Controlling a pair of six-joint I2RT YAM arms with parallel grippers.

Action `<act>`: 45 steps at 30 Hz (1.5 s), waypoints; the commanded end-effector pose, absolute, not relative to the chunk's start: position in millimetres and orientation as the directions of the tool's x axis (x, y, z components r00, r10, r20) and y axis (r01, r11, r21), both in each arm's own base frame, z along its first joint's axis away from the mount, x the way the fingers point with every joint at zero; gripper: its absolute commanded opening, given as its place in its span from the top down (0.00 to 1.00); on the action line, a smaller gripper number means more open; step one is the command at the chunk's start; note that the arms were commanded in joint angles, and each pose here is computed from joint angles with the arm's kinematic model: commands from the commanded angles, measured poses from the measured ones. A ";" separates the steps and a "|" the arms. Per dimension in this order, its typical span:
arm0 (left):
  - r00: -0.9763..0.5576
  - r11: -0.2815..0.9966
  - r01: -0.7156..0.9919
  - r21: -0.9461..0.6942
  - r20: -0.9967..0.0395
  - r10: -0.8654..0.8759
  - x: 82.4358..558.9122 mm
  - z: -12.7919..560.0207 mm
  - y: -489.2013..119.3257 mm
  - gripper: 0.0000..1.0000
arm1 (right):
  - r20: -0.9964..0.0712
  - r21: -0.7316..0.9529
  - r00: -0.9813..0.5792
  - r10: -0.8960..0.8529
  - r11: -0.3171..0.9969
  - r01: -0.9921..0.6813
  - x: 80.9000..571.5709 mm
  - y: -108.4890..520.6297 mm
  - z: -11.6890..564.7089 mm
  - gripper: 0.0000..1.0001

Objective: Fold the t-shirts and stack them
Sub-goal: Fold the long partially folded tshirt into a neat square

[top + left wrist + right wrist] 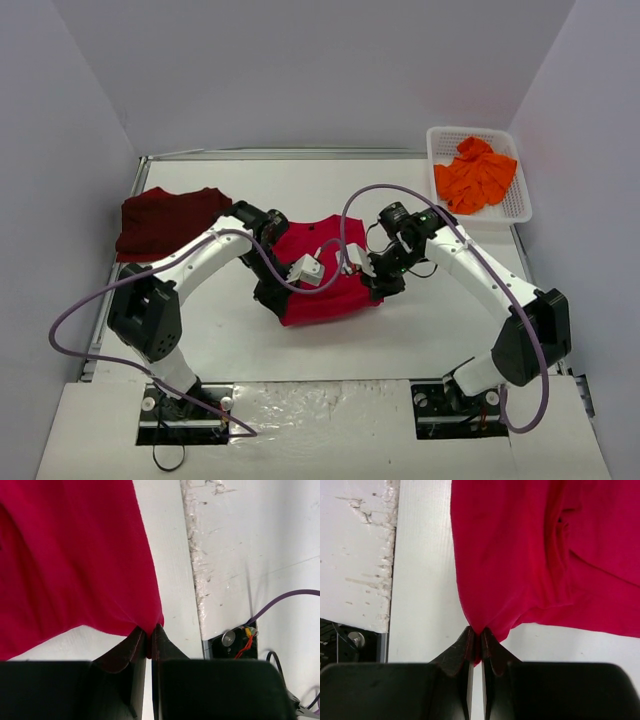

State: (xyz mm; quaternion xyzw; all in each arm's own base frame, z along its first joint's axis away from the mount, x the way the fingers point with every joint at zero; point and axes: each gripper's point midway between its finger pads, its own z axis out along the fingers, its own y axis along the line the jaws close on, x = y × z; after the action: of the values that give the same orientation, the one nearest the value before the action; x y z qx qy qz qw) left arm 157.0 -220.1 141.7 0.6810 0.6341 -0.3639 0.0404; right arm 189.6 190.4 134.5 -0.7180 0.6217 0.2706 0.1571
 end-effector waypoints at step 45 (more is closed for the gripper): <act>-0.105 0.056 0.993 -0.104 -0.564 0.819 299.7 185.0 -194.3 0.98 | -0.636 -0.144 0.065 -0.769 0.035 -0.989 383.6 217.4 166.9 1.00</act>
State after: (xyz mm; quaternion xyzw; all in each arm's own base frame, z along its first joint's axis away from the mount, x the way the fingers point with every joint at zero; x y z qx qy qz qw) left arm 288.8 -197.3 178.1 0.6478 0.7001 -0.2477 0.1697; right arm 371.2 219.1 161.6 -0.6766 0.6525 0.1921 0.2821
